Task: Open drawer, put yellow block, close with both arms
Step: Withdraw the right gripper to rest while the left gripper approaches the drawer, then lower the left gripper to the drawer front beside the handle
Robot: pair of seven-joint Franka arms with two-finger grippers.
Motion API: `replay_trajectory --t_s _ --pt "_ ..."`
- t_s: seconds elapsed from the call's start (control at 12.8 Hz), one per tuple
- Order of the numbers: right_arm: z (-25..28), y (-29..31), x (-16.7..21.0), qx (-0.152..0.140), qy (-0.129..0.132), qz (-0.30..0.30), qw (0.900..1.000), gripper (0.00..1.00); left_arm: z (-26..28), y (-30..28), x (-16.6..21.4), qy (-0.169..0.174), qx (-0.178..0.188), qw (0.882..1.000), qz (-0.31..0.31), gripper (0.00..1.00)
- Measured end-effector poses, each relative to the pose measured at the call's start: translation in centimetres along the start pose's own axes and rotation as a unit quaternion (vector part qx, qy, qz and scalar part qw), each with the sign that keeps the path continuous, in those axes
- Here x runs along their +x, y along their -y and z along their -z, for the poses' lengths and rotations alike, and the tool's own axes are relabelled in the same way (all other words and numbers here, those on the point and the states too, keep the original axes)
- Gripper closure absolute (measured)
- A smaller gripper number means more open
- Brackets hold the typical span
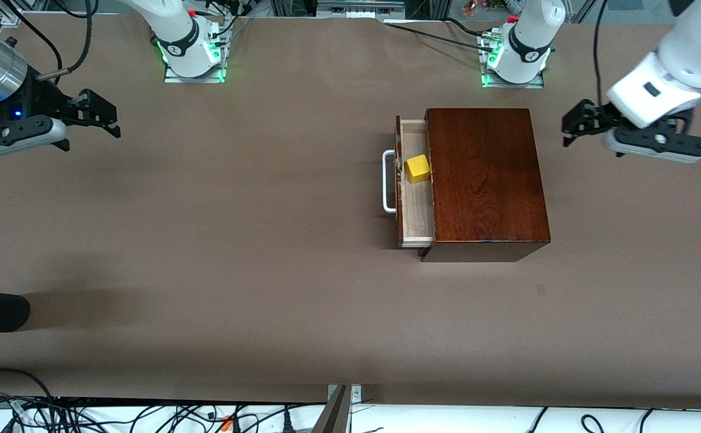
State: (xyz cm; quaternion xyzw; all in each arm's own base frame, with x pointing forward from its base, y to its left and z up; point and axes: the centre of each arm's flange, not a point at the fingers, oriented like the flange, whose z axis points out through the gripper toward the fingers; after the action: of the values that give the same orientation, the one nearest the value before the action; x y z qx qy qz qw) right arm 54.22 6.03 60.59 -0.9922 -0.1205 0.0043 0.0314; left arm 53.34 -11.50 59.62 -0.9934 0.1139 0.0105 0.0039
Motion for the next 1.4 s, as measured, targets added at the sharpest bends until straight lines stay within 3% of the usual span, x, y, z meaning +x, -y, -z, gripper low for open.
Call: replay_trajectory --t_s 0.39,0.7,0.86,1.01,1.17,1.25,1.4 --pt "0.6 -3.8 -0.4 0.000 -0.010 -0.037 0.999 0.00 -3.8 -11.6 1.3 0.033 -0.006 0.992 -0.124 0.00" --pt "0.7 -3.0 0.0 -0.002 -0.012 -0.030 0.999 0.00 -9.0 -21.9 2.1 0.056 -0.062 0.970 -0.227 0.00" --pt "0.6 -2.3 0.4 -0.003 -0.012 -0.025 1.000 0.00 -10.8 -27.0 2.0 0.031 -0.086 0.952 -0.294 0.00" --pt "0.4 -2.3 0.5 -0.004 -0.010 -0.025 1.000 0.00 -13.1 -31.3 2.8 -0.015 -0.114 0.930 -0.350 0.00" --pt "0.4 -2.4 0.5 -0.004 -0.010 -0.025 1.000 0.00 -16.5 -34.4 3.5 -0.046 -0.117 0.905 -0.406 0.00" --pt "0.5 -2.4 0.5 -0.004 -0.010 -0.026 1.000 0.00 -18.5 -35.3 3.8 -0.051 -0.107 0.889 -0.441 0.00" --pt "0.4 -2.4 0.5 -0.004 -0.010 -0.026 1.000 0.00 -23.0 -36.2 4.5 -0.055 -0.100 0.846 -0.521 0.00"
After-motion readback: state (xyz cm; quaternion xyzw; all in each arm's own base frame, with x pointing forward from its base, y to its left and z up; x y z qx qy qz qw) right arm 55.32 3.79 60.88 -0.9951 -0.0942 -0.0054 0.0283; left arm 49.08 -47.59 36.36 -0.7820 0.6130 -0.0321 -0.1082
